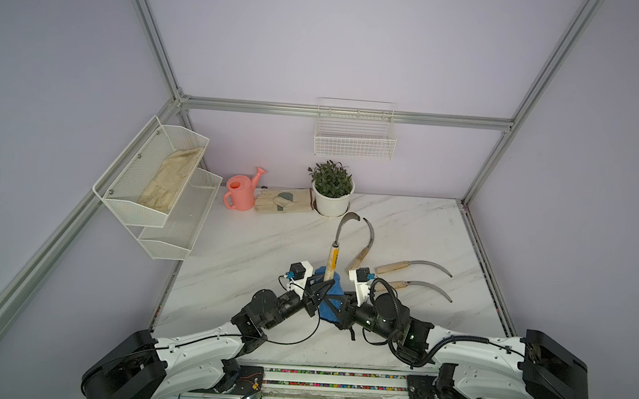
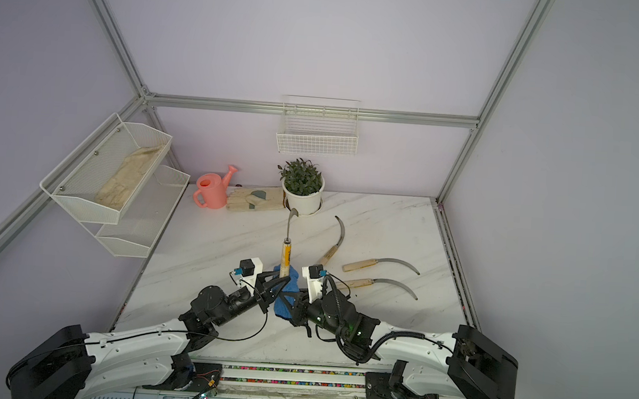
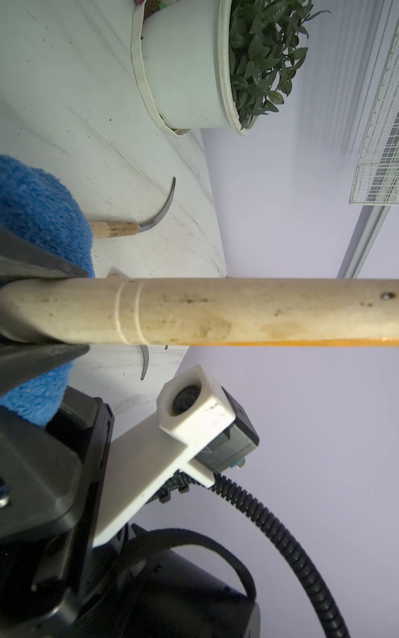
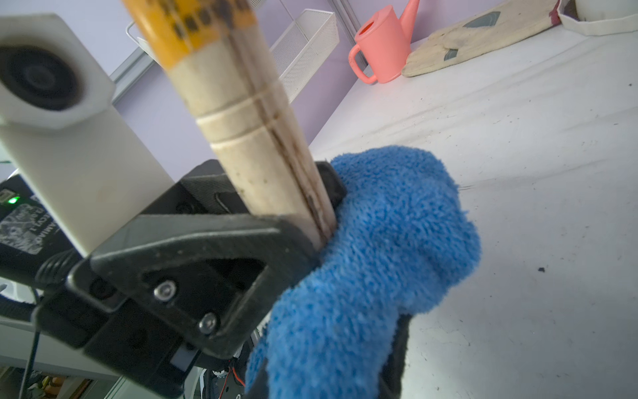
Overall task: Wipe small sickles with rags
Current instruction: Wipe the small sickle.
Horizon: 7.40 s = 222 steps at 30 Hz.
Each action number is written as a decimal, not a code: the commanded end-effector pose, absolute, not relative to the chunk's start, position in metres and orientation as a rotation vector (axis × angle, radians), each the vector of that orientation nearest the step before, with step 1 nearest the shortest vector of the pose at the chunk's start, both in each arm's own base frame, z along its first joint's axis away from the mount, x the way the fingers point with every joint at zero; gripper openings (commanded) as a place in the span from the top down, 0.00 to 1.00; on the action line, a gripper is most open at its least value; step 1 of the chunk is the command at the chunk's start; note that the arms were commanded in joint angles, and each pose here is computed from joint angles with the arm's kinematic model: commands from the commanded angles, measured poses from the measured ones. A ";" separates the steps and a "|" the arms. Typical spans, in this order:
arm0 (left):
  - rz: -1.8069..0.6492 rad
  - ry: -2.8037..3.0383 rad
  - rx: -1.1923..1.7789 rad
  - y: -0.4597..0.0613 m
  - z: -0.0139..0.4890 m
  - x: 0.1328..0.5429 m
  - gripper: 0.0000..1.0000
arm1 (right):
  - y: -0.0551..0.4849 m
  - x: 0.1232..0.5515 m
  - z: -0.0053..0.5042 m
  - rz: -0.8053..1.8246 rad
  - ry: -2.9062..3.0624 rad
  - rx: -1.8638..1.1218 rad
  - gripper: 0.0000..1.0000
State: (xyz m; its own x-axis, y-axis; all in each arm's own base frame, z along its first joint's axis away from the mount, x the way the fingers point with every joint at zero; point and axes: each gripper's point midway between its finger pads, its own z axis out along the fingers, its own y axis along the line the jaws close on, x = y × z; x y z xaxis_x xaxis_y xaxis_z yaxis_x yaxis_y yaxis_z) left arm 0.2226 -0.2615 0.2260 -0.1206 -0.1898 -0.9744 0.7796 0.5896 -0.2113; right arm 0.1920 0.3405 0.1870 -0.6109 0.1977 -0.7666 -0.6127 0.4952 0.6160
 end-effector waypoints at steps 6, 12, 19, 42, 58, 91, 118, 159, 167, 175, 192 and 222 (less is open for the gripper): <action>-0.858 1.501 0.564 -0.262 0.214 0.224 1.00 | 0.358 0.200 0.230 1.260 1.756 -0.323 1.00; -0.845 1.514 0.560 -0.262 0.212 0.227 1.00 | 0.314 0.213 0.221 1.148 1.769 -0.171 1.00; -0.833 1.534 0.560 -0.262 0.209 0.230 1.00 | 0.276 0.225 0.200 1.104 1.803 -0.044 1.00; -0.769 1.634 0.679 -0.284 0.183 0.243 1.00 | 0.324 0.249 0.190 1.107 1.852 -0.138 1.00; -0.747 1.635 0.680 -0.283 0.181 0.245 1.00 | 0.299 0.277 0.247 1.107 1.791 -0.128 1.00; -0.531 1.650 0.606 -0.258 0.178 0.263 1.00 | 0.310 0.263 0.271 1.092 1.799 -0.183 1.00; -0.547 1.639 0.607 -0.259 0.180 0.260 1.00 | 0.353 0.260 0.247 1.153 1.877 -0.244 1.00; -0.540 1.630 0.588 -0.255 0.183 0.259 1.00 | 0.350 0.254 0.228 1.148 1.959 -0.167 1.00; -0.517 1.635 0.591 -0.255 0.181 0.261 1.00 | 0.339 0.268 0.289 1.152 1.863 -0.163 1.00; -0.512 1.636 0.591 -0.254 0.180 0.261 1.00 | 0.327 0.285 0.319 1.162 1.818 -0.115 1.00; -0.517 1.621 0.583 -0.252 0.185 0.259 1.00 | 0.336 0.290 0.256 1.159 1.974 -0.070 1.00; -0.555 1.647 0.557 -0.255 0.181 0.259 1.00 | 0.299 0.235 0.333 1.199 1.636 -0.307 1.00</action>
State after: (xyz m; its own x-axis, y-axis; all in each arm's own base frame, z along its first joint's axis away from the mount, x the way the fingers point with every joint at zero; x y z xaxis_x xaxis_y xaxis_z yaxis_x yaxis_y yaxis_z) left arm 0.2602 -0.2487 0.1774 -0.1269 0.0694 -0.9895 0.6240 0.7810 -0.0252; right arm 0.2487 0.3016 0.2912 -0.5068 0.2975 -0.8091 -0.6064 0.5440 0.5799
